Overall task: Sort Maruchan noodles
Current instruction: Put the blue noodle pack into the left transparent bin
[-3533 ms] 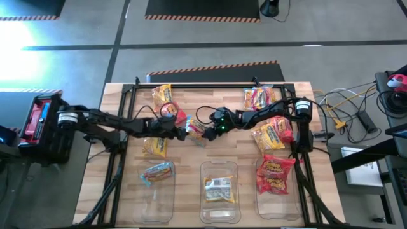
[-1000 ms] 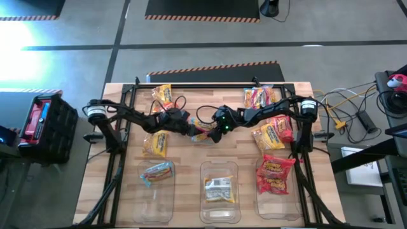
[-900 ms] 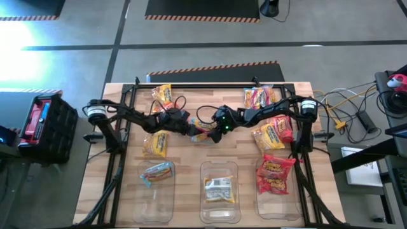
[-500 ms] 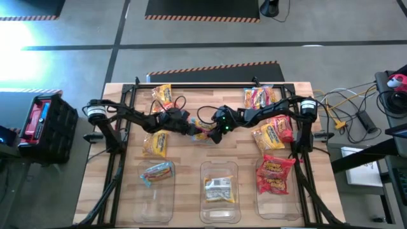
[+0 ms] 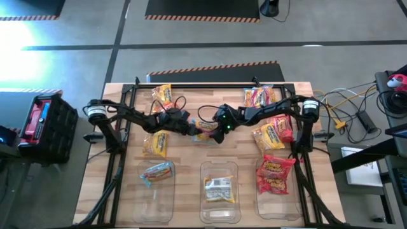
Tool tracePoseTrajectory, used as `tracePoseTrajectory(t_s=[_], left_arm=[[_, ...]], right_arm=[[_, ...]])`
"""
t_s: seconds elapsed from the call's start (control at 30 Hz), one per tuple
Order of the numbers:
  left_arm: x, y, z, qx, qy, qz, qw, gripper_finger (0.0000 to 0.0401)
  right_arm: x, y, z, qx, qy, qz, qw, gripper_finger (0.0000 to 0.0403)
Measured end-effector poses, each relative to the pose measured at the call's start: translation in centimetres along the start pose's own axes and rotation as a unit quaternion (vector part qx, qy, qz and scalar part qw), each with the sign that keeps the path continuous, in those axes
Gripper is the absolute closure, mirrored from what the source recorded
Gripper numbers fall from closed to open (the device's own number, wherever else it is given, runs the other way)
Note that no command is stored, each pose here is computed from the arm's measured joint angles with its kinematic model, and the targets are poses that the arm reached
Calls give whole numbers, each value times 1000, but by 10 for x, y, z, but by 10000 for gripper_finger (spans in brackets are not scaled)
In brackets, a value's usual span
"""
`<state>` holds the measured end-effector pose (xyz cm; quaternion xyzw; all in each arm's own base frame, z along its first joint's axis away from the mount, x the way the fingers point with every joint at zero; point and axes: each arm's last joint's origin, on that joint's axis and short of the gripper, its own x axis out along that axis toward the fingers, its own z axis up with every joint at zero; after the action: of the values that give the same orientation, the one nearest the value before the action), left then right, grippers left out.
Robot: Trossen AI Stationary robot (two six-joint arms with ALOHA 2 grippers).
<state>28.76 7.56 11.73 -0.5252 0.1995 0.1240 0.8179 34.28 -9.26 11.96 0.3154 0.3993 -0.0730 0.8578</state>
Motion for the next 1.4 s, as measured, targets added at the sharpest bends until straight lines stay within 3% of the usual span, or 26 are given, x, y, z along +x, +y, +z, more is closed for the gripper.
tracePoseTrajectory(t_s=[0.33,0.57,0.97,1.2,1.4], left_arm=[[0,0,0,0,0,0,1000,290],[0,-1,1,2,-4,-7,1000,321],[-4,-9,3,8,8,-35,999,326],[-23,-22,3,40,26,-67,997,326],[-55,-31,-2,62,39,-58,996,326]], right_arm=[[-38,1,8,0,0,-30,1000,200],[-41,2,8,-3,-1,-33,999,200],[-43,-2,-3,-2,54,-52,997,200],[-46,-4,-7,8,81,-63,995,200],[-64,3,-1,-12,49,-77,996,200]])
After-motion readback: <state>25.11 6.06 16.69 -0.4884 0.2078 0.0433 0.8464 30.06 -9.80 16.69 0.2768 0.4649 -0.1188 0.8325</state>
